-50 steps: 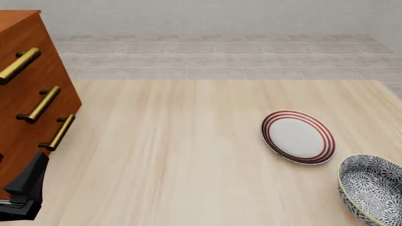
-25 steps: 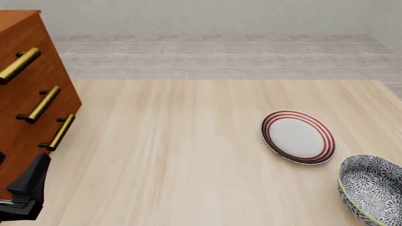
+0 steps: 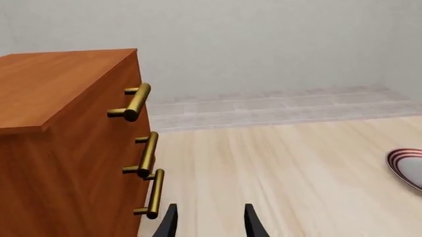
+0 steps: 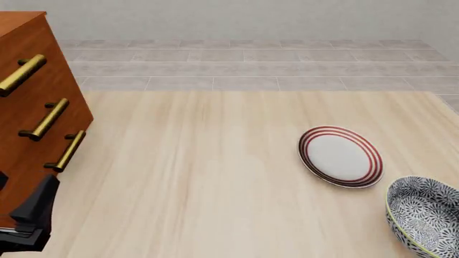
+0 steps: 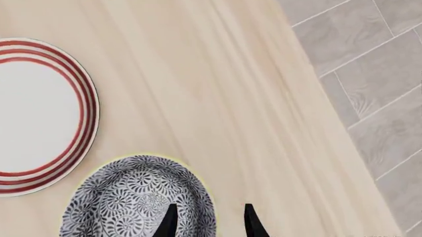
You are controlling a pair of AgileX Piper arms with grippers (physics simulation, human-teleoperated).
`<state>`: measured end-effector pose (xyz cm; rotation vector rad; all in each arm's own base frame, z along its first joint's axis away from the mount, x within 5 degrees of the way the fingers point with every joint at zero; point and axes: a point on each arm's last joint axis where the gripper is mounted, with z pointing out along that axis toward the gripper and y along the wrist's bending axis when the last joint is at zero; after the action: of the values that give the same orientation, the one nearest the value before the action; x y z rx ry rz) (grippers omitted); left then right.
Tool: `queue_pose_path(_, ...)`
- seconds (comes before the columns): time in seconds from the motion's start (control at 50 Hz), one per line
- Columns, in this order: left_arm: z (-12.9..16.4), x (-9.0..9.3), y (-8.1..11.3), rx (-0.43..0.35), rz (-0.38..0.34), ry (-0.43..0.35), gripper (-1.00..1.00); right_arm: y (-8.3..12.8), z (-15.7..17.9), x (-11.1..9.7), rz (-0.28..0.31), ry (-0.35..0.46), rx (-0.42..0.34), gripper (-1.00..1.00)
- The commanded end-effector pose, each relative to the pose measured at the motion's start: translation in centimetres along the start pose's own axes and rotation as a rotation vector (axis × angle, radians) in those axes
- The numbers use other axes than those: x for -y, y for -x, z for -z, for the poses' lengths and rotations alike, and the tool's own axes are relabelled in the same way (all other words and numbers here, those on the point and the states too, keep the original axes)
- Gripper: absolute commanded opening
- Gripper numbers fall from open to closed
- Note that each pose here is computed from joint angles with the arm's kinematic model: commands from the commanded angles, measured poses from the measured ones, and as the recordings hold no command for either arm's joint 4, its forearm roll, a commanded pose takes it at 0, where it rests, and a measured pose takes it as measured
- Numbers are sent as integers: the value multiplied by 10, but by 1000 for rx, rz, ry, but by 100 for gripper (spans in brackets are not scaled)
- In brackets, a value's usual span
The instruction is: Put the bowl on top of the cabinet.
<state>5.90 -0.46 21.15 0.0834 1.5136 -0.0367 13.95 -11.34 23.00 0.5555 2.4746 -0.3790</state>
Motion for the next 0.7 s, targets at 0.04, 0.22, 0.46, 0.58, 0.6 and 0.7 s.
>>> queue_pose_path(0.04, -1, 0, 0, -6, -4, 2, 100, -10, -23, 5, -8, -10, -52, 100)
queue_pose_path(0.22, -2, 0, 0, -10, -4, 3, 100, -15, -33, 4, -6, -7, -71, 100)
queue_pose_path(0.46, -2, 0, 0, -12, -6, 5, 100, -20, -42, 5, 12, -6, -85, 100)
queue_pose_path(0.58, -2, 0, -1, -14, -7, 4, 100, -25, -47, 3, 18, 0, -97, 100)
queue_pose_path(0.6, -2, 0, -1, -14, -7, 4, 100, -26, -48, 2, 19, 1, -98, 100)
queue_pose_path(0.7, -2, 0, -1, -15, -8, 3, 100, -28, -50, 0, 22, 7, -103, 100)
